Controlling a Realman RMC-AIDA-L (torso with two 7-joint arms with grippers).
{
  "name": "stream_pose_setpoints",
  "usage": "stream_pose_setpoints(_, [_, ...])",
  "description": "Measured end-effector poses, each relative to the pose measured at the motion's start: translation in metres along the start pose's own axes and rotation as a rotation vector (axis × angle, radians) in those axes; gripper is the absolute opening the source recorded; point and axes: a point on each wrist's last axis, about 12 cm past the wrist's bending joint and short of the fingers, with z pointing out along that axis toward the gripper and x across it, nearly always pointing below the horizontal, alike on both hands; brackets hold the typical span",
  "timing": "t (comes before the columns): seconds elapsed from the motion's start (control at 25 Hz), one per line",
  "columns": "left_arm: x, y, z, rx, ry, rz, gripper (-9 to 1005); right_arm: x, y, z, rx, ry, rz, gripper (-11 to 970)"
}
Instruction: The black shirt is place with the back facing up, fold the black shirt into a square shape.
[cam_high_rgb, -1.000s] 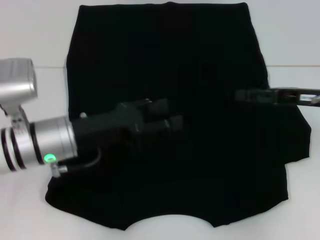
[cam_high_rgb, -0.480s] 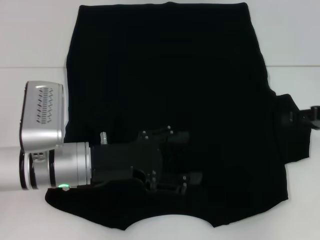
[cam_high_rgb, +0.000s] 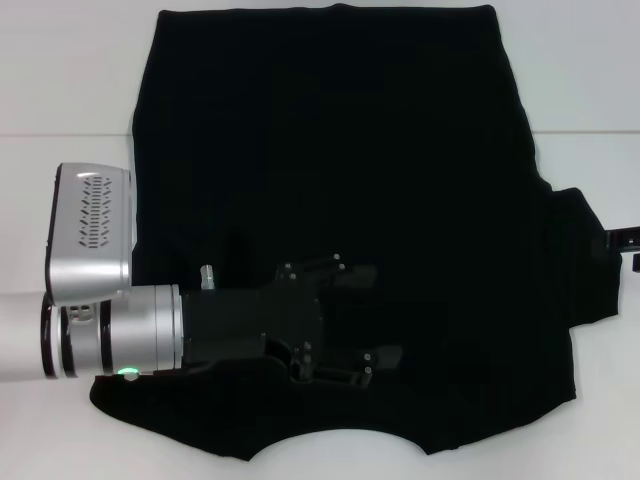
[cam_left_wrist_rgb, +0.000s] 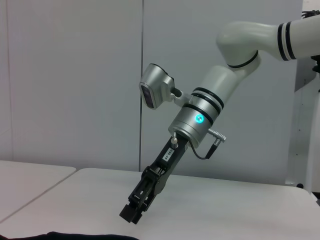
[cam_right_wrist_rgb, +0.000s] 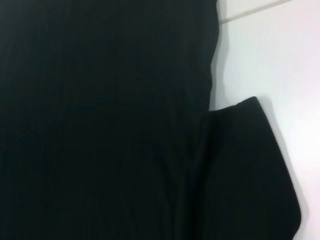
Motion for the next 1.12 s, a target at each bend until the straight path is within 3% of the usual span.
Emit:
stream_pose_setpoints(0.24, [-0.001, 0.001, 0.0, -0.002, -0.005, 0.003, 925, 0.003, -0.002, 0.003, 0.02, 0.009, 0.002, 877])
stream_pose_setpoints(1.0, [-0.002, 0.003, 0.0, -0.013, -0.004, 0.004, 920, 0.017, -0.001, 0.02, 0.018, 0.035, 0.029, 866])
stream_pose_setpoints(1.12, [-0.002, 0.003, 0.0, -0.015, -0.003, 0.005, 920, 0.018, -0.001, 0.022, 0.019, 0.032, 0.03, 813])
